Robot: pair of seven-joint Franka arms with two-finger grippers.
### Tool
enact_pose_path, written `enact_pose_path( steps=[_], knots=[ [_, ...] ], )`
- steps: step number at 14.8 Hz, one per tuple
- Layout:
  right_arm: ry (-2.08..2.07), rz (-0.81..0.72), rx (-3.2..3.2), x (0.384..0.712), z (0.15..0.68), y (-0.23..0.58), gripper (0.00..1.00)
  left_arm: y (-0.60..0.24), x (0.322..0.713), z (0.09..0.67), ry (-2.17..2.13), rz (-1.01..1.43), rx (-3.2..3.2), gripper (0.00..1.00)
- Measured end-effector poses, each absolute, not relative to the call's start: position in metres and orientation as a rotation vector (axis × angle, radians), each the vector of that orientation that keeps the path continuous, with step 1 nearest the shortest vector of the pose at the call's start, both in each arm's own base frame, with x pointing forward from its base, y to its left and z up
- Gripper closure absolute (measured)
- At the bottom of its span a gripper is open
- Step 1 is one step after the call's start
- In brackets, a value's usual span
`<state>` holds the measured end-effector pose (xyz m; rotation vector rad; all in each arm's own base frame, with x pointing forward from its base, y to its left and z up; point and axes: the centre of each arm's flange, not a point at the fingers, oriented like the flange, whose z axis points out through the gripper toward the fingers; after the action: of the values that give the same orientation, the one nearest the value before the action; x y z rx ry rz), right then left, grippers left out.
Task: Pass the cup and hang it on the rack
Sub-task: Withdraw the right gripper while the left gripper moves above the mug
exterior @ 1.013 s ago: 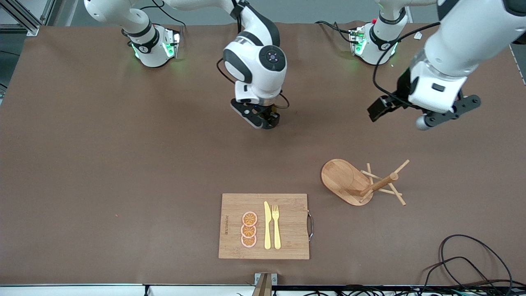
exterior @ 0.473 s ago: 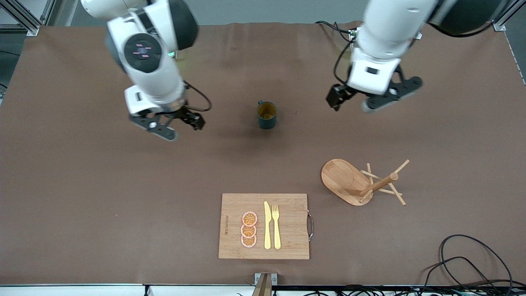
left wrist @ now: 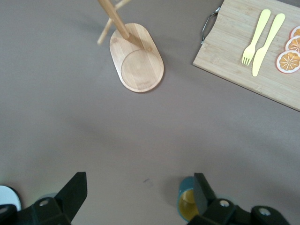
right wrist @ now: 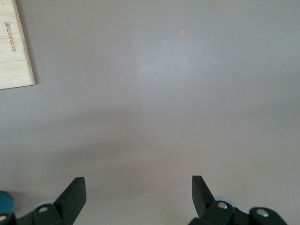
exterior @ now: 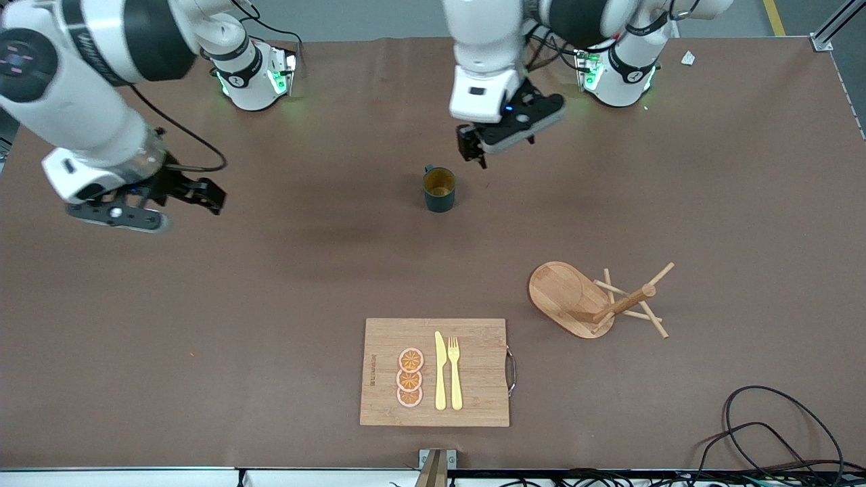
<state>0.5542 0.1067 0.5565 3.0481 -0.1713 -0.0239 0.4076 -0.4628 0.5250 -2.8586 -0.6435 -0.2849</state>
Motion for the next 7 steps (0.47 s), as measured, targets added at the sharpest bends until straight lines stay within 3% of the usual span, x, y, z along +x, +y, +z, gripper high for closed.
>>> enact_pose_path(
  steps=[7],
  knots=[
    [0.037,0.071,3.076,0.545,0.599,-0.019,0.00,-0.541,0.313,0.433,-0.635,-0.579,-2.730,0.00]
  ],
)
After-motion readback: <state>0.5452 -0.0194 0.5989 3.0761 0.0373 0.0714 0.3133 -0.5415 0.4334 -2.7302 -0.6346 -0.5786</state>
